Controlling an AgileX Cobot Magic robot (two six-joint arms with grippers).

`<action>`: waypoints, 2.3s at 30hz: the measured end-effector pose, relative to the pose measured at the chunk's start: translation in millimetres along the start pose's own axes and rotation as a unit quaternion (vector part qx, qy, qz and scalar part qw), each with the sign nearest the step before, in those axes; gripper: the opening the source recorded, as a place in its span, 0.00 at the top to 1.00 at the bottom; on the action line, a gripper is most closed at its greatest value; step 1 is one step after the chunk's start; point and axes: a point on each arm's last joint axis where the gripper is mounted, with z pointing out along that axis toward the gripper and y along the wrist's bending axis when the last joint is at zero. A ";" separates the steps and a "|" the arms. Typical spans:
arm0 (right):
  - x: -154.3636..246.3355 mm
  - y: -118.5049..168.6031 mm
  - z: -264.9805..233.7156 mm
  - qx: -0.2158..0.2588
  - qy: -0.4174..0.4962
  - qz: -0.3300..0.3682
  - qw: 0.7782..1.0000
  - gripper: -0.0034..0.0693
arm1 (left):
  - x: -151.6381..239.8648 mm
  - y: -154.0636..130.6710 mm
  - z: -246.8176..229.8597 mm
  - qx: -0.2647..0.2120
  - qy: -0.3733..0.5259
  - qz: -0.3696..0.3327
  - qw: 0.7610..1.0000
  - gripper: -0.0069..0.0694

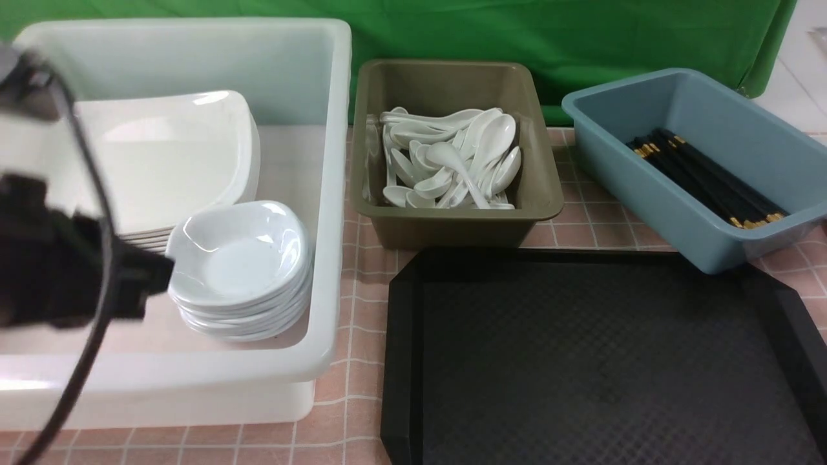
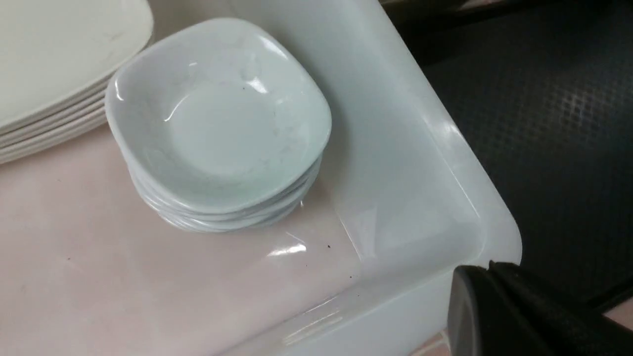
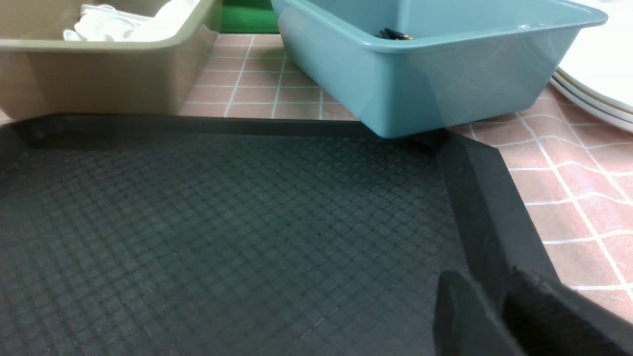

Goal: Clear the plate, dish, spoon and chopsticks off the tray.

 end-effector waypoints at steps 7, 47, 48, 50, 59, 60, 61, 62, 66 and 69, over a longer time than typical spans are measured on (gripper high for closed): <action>0.0 0.0 0.0 0.000 0.000 0.000 1.000 0.65 | 52.5 10.8 9.3 -0.029 -0.168 -0.063 0.983 0.91; 0.0 0.0 0.0 0.000 0.000 0.001 1.000 0.62 | 167.4 41.1 16.5 -0.205 -0.314 -0.017 0.927 0.91; 0.0 0.0 0.0 0.000 0.000 0.001 1.000 0.62 | 167.9 41.0 16.0 -0.207 -0.318 -0.017 0.925 0.91; 0.0 0.0 0.0 0.000 0.000 0.001 1.000 0.62 | 169.8 40.1 12.5 -0.212 -0.341 -0.014 0.916 0.91; 0.0 0.0 0.0 0.000 0.000 0.001 1.000 0.62 | 175.8 40.6 16.2 -0.209 -0.310 -0.031 0.927 0.91; 0.0 0.0 0.0 0.000 0.000 0.001 1.000 0.62 | 176.1 40.7 16.4 -0.209 -0.309 -0.032 0.927 0.91; 0.0 0.0 0.0 0.000 0.000 0.001 1.000 0.62 | 176.1 40.7 16.4 -0.209 -0.309 -0.032 0.927 0.91; 0.0 0.0 0.0 0.000 0.000 0.001 1.000 0.62 | 176.1 40.7 16.4 -0.209 -0.309 -0.032 0.927 0.91; 0.0 0.0 0.0 0.000 0.000 0.001 1.000 0.62 | 176.5 40.7 16.7 -0.209 -0.307 -0.032 0.928 0.91; 0.0 0.0 0.0 0.000 0.000 0.001 1.000 0.62 | 176.5 40.7 16.7 -0.209 -0.307 -0.032 0.928 0.91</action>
